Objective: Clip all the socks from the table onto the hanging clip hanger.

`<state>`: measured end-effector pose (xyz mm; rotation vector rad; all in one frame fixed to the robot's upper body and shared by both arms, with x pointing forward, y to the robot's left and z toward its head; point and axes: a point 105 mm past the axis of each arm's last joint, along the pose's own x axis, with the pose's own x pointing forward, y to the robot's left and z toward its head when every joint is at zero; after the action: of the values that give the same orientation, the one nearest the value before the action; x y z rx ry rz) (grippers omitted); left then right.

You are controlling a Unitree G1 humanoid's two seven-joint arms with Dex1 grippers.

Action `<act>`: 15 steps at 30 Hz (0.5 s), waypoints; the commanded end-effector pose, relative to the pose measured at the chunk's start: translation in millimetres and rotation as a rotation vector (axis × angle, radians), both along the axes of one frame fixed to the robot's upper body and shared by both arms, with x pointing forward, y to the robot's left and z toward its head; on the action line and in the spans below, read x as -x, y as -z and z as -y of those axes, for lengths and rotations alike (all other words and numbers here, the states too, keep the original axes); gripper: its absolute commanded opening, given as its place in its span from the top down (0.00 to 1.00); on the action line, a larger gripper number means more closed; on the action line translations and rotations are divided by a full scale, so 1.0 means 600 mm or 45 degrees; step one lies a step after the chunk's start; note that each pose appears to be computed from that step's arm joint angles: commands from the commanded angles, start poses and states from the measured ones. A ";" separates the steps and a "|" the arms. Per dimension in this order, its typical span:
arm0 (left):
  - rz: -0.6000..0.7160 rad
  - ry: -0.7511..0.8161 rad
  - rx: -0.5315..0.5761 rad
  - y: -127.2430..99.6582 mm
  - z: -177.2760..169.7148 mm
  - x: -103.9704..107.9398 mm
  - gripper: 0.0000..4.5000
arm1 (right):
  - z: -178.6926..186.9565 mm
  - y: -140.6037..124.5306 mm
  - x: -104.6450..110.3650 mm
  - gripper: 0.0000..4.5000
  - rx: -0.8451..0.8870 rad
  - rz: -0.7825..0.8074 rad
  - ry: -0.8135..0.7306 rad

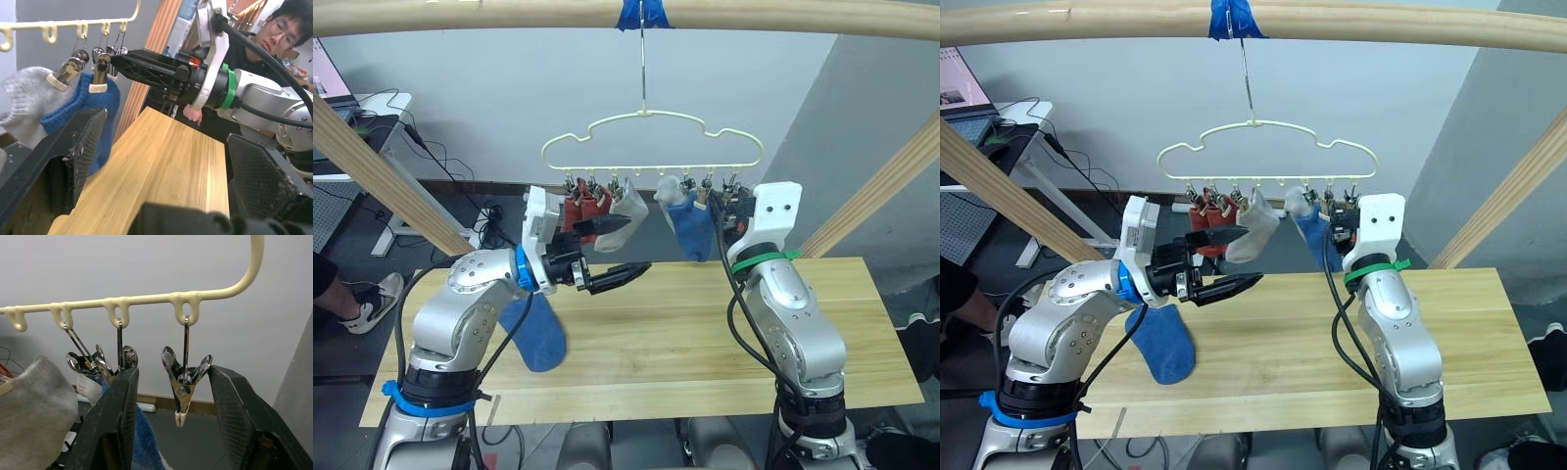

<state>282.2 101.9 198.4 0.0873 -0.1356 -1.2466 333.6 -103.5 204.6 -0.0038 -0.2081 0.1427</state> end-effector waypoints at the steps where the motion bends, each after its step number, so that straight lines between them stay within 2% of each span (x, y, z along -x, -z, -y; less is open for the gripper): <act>1: 0.054 0.007 0.002 -0.011 0.002 0.001 0.00 | -0.001 -0.029 0.005 0.49 -0.011 0.094 -0.003; 15: 0.068 -0.002 -0.008 -0.011 0.004 0.000 0.00 | -0.011 -0.030 -0.003 0.49 -0.036 0.091 -0.030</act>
<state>286.2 102.9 198.2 0.0998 -0.1383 -1.2343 338.1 -97.4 209.9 0.0152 -0.2260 0.1601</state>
